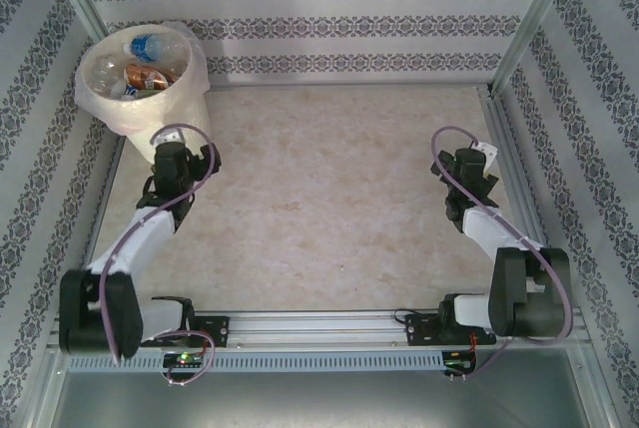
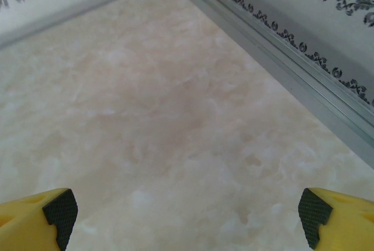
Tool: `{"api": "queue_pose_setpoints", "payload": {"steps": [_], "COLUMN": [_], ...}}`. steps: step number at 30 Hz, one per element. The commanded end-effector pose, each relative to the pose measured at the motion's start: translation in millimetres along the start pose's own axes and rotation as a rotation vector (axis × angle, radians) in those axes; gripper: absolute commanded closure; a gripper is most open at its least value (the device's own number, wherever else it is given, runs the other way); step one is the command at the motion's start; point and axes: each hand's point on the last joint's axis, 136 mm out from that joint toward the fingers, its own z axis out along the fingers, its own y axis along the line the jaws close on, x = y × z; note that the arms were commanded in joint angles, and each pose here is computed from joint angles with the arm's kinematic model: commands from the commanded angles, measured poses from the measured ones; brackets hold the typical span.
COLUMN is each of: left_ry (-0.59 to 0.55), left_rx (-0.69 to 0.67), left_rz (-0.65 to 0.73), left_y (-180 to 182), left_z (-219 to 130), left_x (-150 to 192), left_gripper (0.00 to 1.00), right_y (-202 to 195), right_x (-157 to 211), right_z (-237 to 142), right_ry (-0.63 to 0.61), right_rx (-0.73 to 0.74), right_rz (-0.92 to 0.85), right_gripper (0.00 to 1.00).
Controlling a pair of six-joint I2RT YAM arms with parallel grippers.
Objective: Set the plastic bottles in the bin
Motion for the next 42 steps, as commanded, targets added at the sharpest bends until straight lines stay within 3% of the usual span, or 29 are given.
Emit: {"api": "queue_pose_setpoints", "payload": {"steps": [1,2,4,11,15,17,20,25,28,32,34,38,42], "left_ry": [-0.047,0.012,0.017,0.055,0.051,0.067,0.046,-0.082,-0.041,-0.174,-0.123,-0.138,-0.139], "left_rx": [-0.009,-0.014,0.027,0.139,0.159,0.166,0.139,0.131,0.186,0.142,0.112,0.015,0.005], "left_rz": [0.100,0.117,0.186,0.288,0.289,0.289,0.291,0.332,0.315,0.274,0.269,0.269,0.264], "left_y": [1,0,-12,-38,-35,-32,-19,-14,-14,2,7,15,16], "left_z": [29,35,46,67,49,37,26,25,41,34,38,41,41], "left_x": [9,12,12,10,18,25,39,37,51,59,63,59,58], "left_gripper": [0.00,0.01,0.01,0.01,0.01,0.01,0.01,0.01,0.01,0.01,0.01,0.00,0.00], "right_y": [18,20,22,54,71,71,68,68,69,70,69,73,74], "right_x": [-5,3,16,15,25,36,32,30,31,31,31,32,32], "right_z": [13,18,27,22,-6,-8,2,1,1,1,1,0,0], "right_ry": [0.025,0.049,0.078,0.006,-0.161,-0.242,-0.166,-0.195,-0.187,-0.187,-0.187,-0.183,-0.176], "right_rx": [-0.079,-0.087,-0.103,-0.303,-0.442,-0.443,-0.353,-0.352,-0.357,-0.358,-0.356,-0.376,-0.391], "right_rz": [-0.122,-0.130,-0.136,-0.202,-0.272,-0.281,-0.301,-0.296,-0.299,-0.301,-0.300,-0.309,-0.308], "right_gripper": [0.02,0.02,0.02,0.02,0.02,0.02,0.02,0.02,0.02,0.02,0.02,0.02,0.02]}}
